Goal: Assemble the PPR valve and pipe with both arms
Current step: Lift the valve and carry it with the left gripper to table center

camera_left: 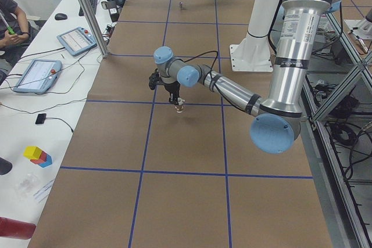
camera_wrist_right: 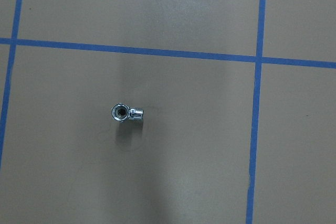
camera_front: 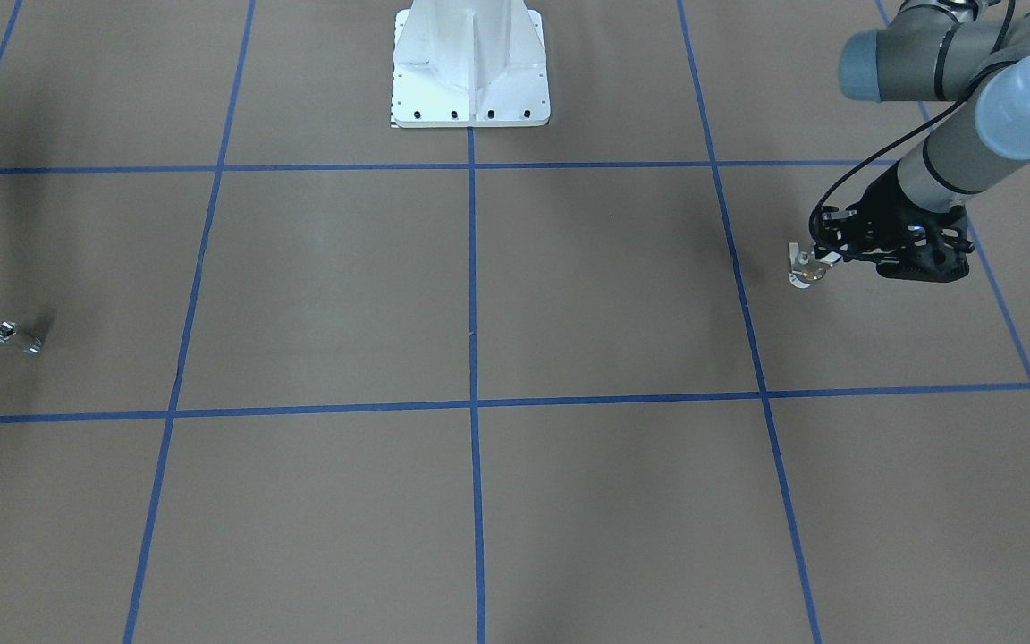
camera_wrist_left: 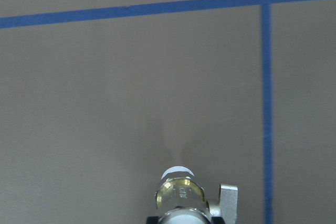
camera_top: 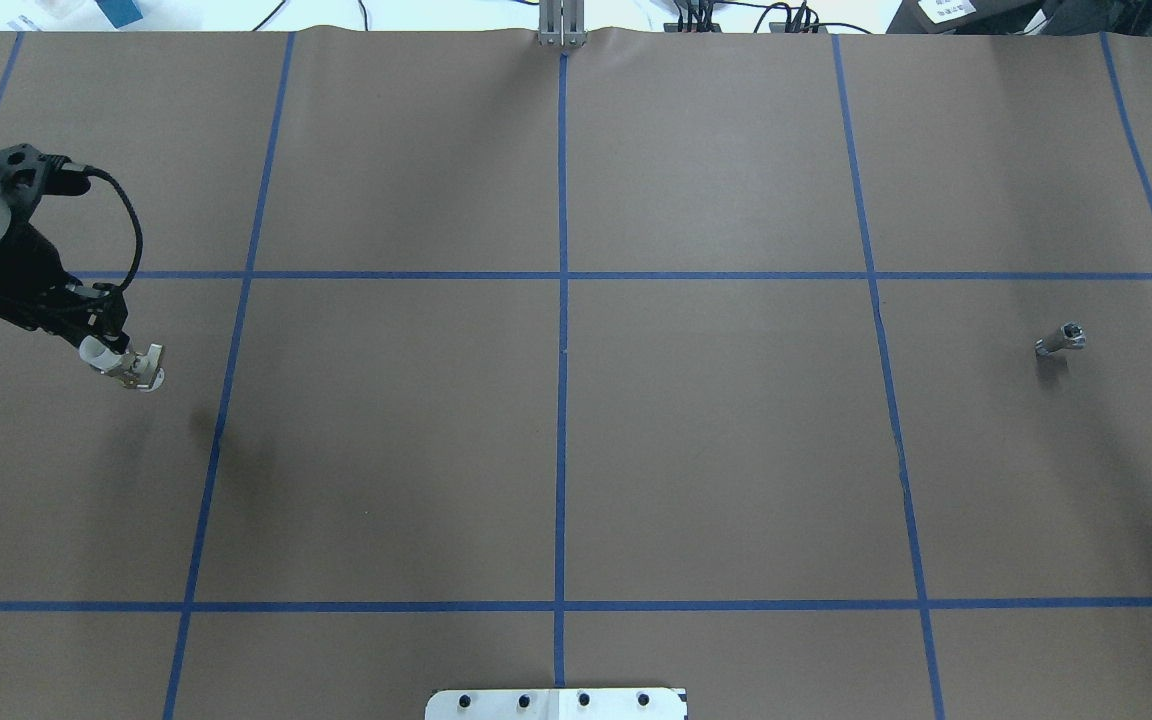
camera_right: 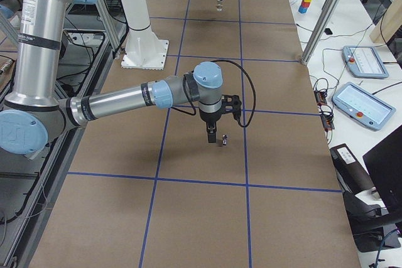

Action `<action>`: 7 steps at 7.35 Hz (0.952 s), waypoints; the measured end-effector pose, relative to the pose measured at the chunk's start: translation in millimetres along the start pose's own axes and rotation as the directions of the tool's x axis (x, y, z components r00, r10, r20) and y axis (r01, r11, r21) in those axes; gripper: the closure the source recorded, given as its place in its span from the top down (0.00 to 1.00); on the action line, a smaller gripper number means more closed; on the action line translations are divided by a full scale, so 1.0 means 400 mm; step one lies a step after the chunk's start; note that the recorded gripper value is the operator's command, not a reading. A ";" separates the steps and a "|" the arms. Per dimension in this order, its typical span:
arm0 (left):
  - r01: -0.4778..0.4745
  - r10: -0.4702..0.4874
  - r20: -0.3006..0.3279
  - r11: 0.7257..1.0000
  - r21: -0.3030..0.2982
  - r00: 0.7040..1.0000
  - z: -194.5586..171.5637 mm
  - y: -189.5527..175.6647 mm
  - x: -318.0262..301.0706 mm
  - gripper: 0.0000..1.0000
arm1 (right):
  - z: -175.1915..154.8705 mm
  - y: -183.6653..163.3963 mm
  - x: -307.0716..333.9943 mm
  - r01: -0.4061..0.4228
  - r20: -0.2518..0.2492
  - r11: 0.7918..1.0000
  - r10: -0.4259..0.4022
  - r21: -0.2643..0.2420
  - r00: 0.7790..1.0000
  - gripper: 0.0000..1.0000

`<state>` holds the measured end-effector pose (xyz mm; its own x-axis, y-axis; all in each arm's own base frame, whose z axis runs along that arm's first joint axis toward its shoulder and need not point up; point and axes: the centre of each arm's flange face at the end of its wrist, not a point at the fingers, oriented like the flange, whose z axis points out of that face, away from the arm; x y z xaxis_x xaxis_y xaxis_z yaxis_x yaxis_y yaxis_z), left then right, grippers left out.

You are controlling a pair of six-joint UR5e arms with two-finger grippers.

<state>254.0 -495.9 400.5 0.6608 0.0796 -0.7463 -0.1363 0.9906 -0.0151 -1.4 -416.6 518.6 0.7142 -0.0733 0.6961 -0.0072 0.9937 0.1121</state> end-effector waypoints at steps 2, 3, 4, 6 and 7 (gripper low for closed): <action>0.041 -0.041 -0.034 0.999 0.006 0.999 -0.068 -0.035 0.228 0.00 | -0.001 -0.002 -0.002 0.001 0.001 1.000 -0.001 0.001 1.000 1.00; 0.058 -0.058 -0.050 0.998 -0.003 0.997 -0.063 -0.045 0.347 0.00 | -0.002 -0.003 -0.004 0.003 0.006 1.000 -0.003 0.001 1.000 1.00; 0.084 -0.084 -0.050 0.996 -0.002 0.995 -0.052 -0.075 0.465 0.00 | -0.002 -0.004 -0.007 0.004 0.015 1.000 -0.004 0.000 1.000 1.00; 0.145 -0.145 -0.030 0.989 0.012 0.989 -0.033 -0.157 0.659 0.00 | -0.003 -0.004 -0.010 0.004 0.022 1.000 -0.004 -0.001 1.000 1.00; 0.178 -0.178 -0.028 0.984 0.009 0.984 -0.033 -0.194 0.757 0.00 | -0.003 -0.004 -0.010 0.004 0.024 1.000 -0.004 -0.002 1.000 1.00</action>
<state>454.9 -550.2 167.1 0.6536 -0.1009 -0.7501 -0.0101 0.9898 -0.1419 -3.4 -417.7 514.9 0.6973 -0.0790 0.7124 -0.0033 0.9935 0.1135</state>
